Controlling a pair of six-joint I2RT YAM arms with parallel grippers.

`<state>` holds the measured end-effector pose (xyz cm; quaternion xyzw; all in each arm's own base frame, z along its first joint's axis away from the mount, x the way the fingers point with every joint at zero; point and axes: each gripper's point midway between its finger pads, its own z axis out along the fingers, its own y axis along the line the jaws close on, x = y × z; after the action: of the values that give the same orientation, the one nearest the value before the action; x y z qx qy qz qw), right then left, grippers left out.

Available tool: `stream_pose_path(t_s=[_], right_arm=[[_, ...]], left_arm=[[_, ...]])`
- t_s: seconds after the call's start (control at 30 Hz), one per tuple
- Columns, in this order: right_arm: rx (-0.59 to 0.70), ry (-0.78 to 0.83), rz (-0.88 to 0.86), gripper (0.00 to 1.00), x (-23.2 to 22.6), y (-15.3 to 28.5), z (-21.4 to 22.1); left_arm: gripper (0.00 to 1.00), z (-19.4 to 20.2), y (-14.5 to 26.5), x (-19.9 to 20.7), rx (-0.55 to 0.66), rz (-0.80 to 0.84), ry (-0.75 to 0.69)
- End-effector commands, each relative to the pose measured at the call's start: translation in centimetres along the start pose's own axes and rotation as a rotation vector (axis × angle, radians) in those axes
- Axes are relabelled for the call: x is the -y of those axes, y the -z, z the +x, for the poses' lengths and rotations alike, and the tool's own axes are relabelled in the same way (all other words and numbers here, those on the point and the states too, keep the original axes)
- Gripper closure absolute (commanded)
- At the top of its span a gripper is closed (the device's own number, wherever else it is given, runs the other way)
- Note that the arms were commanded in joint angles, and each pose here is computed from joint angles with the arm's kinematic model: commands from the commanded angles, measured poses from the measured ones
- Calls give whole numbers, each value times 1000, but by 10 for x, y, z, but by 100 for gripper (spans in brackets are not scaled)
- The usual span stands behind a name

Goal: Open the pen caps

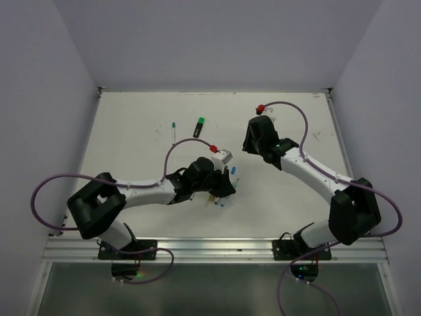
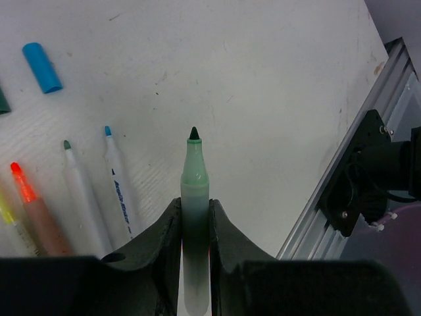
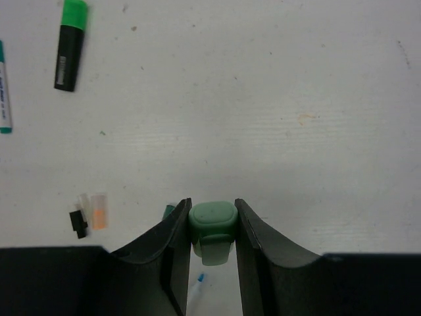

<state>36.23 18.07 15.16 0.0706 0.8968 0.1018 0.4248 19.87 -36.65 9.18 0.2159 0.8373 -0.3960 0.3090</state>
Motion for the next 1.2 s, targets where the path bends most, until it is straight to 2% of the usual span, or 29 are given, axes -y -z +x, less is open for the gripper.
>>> stream_pose_path(t_s=[0.0,0.27,0.47,0.87,0.93,1.17], right_arm=[[-33,4,35,96,15,-4,9],[-131,0,48,95,28,-27,42],[-188,-11,22,92,27,-35,66],[-270,-42,-3,88,28,-41,101],[-278,-48,-6,87,28,-42,105],[-303,-55,3,85,32,-43,116]], left_arm=[[91,0,-17,18,-46,56,37],[90,22,-56,3,-163,-12,49],[86,27,-61,-12,-168,-90,66],[70,34,-62,-33,-169,-195,110],[65,33,-61,-34,-162,-206,114],[62,23,-52,-36,-118,-235,115]])
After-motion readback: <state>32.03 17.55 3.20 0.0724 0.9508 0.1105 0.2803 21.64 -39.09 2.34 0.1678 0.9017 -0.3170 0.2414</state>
